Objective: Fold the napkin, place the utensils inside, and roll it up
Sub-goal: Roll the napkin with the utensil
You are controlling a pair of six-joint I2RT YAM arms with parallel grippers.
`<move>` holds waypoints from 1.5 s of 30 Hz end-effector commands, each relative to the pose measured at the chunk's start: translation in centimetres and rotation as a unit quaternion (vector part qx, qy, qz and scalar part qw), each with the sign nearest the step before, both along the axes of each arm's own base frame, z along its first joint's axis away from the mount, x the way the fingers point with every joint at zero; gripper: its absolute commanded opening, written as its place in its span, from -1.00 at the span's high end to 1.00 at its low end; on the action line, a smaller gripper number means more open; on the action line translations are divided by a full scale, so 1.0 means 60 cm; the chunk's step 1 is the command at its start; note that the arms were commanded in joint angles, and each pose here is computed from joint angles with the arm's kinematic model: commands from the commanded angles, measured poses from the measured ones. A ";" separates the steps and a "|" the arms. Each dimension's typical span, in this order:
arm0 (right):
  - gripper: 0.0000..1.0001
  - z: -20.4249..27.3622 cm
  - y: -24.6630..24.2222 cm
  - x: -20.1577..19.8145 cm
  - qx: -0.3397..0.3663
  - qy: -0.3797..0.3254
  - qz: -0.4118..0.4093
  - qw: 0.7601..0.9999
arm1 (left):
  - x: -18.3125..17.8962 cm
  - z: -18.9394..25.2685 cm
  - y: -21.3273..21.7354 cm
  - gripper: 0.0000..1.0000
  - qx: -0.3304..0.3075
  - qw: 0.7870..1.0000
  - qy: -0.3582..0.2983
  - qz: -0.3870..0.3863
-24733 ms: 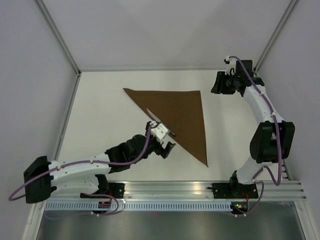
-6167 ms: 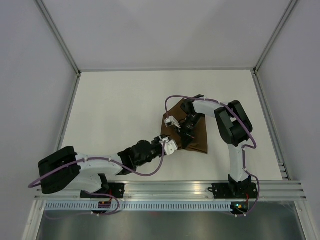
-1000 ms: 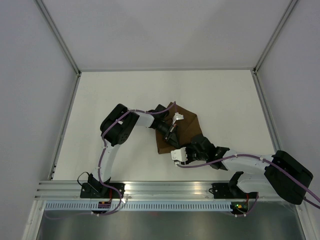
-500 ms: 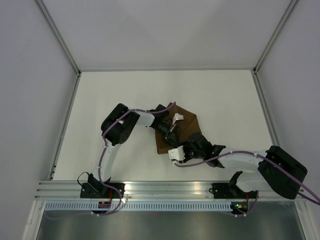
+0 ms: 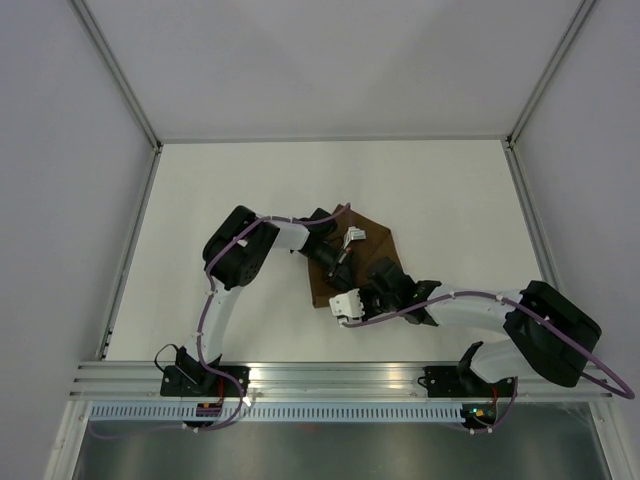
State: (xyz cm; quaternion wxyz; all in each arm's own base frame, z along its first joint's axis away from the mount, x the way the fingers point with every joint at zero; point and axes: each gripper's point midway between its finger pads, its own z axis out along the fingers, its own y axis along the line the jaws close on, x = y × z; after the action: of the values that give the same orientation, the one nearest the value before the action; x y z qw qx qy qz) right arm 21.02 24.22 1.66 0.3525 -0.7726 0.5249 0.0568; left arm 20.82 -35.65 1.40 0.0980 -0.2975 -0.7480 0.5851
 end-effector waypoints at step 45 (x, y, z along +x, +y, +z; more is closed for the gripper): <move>0.70 -0.072 -0.063 -0.075 -0.151 0.480 -0.042 0.863 | 0.192 0.288 0.261 0.26 0.050 0.645 -0.523 0.555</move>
State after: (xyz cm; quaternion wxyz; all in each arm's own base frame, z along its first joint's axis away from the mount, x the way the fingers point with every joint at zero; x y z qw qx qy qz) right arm 22.14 24.40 1.28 0.0944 -0.6980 0.6456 0.2951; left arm 31.17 -21.85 14.60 -0.5125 -0.1229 -0.7946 0.3013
